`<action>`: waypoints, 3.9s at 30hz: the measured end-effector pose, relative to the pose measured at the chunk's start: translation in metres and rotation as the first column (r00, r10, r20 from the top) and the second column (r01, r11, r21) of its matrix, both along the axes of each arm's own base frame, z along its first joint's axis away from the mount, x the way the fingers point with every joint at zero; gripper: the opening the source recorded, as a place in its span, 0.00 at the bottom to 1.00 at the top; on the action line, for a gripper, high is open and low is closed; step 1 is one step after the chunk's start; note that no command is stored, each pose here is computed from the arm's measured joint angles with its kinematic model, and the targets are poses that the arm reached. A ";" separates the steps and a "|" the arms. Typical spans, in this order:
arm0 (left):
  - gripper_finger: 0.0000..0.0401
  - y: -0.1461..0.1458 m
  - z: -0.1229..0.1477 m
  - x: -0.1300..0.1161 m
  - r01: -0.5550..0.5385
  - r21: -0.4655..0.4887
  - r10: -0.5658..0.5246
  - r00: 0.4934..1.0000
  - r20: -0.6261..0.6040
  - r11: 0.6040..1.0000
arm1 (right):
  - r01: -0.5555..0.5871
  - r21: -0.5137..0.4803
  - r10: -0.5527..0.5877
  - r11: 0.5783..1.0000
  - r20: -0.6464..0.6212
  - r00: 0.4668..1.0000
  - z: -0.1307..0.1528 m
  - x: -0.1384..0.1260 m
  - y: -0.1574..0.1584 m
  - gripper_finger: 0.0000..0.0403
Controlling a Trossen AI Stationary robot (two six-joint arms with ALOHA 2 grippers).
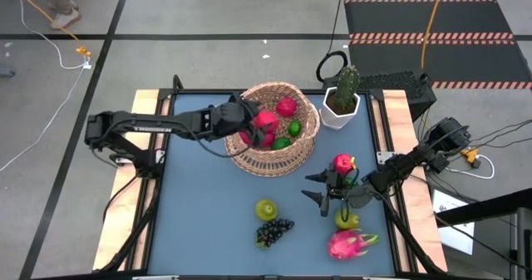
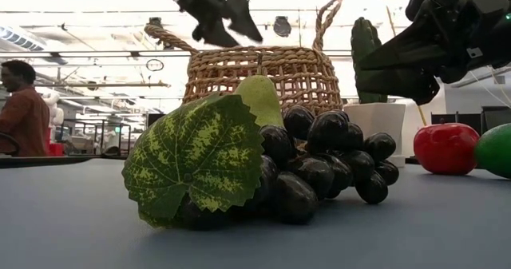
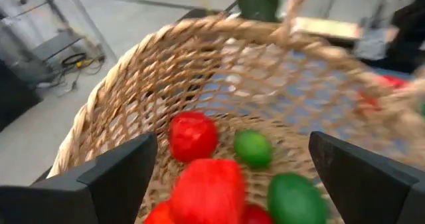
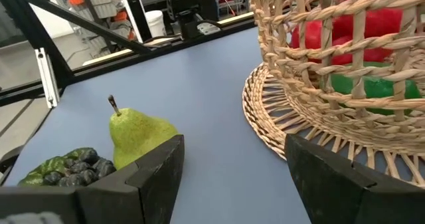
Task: Build produce basket
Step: Put the green pear into the brown basket, then put the black grapes into the brown basket
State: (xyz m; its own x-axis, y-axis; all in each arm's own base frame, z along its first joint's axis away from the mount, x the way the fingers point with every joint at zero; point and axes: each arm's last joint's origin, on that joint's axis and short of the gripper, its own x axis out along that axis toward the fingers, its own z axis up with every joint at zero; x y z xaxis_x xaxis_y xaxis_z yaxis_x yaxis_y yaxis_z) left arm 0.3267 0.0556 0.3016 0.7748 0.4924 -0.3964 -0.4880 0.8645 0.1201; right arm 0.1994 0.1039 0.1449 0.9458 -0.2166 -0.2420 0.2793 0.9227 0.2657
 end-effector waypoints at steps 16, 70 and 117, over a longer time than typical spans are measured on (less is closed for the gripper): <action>0.74 -0.148 -0.065 -0.016 0.700 -0.019 -0.700 0.710 -0.076 0.713 | 0.001 -0.001 -0.001 1.000 -0.009 1.000 -0.001 0.000 0.000 0.63; 0.43 -0.025 -0.019 -0.029 0.000 0.223 -0.044 0.980 0.196 0.975 | 0.003 0.028 -0.004 1.000 0.019 1.000 0.001 0.000 0.000 0.63; 0.76 -0.235 -0.185 -0.007 0.601 -0.306 -0.601 0.792 0.105 0.738 | 0.102 0.074 -0.097 0.992 -0.073 0.993 -0.010 0.002 -0.014 0.63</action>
State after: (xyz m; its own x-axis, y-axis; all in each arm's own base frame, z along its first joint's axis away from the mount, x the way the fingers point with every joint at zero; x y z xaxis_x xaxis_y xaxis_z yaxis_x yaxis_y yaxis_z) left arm 0.3194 -0.1790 0.1169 0.8675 -0.2232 -0.4446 0.1456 0.9685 -0.2020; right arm 0.2011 0.0900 0.1345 0.9009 -0.2868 -0.3257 0.3887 0.8670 0.3119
